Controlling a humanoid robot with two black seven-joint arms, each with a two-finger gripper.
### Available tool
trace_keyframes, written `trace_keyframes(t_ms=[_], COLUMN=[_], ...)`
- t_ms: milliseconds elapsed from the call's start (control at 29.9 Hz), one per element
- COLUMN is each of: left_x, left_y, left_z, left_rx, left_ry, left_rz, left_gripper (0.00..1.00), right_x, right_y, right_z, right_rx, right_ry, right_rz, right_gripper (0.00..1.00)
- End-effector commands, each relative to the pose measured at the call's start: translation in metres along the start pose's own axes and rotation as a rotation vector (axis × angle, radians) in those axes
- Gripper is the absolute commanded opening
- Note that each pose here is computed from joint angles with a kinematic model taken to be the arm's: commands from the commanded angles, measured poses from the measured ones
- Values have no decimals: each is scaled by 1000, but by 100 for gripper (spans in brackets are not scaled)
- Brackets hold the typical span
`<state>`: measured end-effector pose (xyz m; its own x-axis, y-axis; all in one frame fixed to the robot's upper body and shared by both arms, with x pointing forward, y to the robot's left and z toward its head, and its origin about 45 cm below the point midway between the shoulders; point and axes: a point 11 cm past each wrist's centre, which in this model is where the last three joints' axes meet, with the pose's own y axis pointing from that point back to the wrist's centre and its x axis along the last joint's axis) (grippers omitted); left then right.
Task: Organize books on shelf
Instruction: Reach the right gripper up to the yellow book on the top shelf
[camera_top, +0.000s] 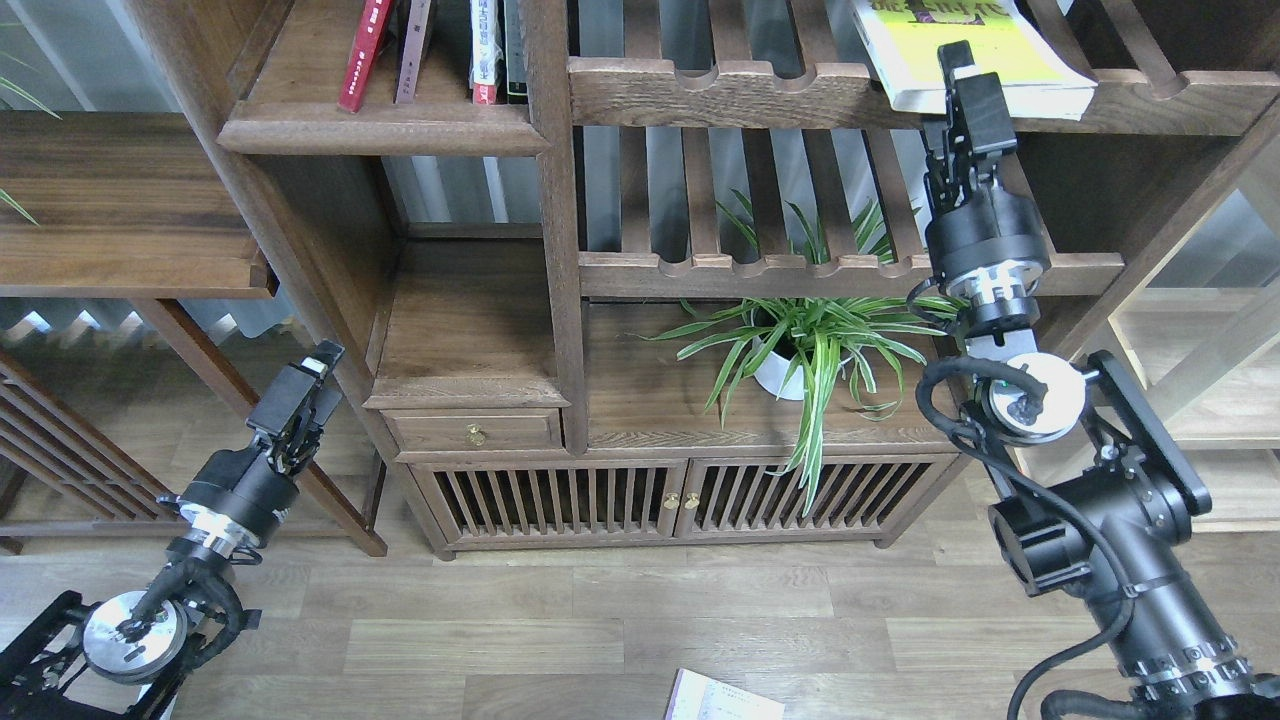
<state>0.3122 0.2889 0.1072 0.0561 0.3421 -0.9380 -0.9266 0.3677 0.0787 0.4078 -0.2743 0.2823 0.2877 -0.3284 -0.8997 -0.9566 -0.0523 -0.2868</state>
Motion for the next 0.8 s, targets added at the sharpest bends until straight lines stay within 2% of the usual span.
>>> trace_keyframes(t_ms=[0, 301, 769], left_x=[0, -2, -3], left_y=[0, -2, -3], left_z=[0, 0, -4], left_rx=[0, 2, 16], left_ry=[-1, -2, -4], left_rz=[-1, -7, -8], left_gripper=[98, 98, 98], right_x=[1, 11, 12], right_y=[0, 0, -1], right_z=[0, -8, -24], right_rx=[0, 29, 54], right_ry=[-2, -36, -16], right_rz=[3, 72, 73], right_gripper=[86, 85, 83])
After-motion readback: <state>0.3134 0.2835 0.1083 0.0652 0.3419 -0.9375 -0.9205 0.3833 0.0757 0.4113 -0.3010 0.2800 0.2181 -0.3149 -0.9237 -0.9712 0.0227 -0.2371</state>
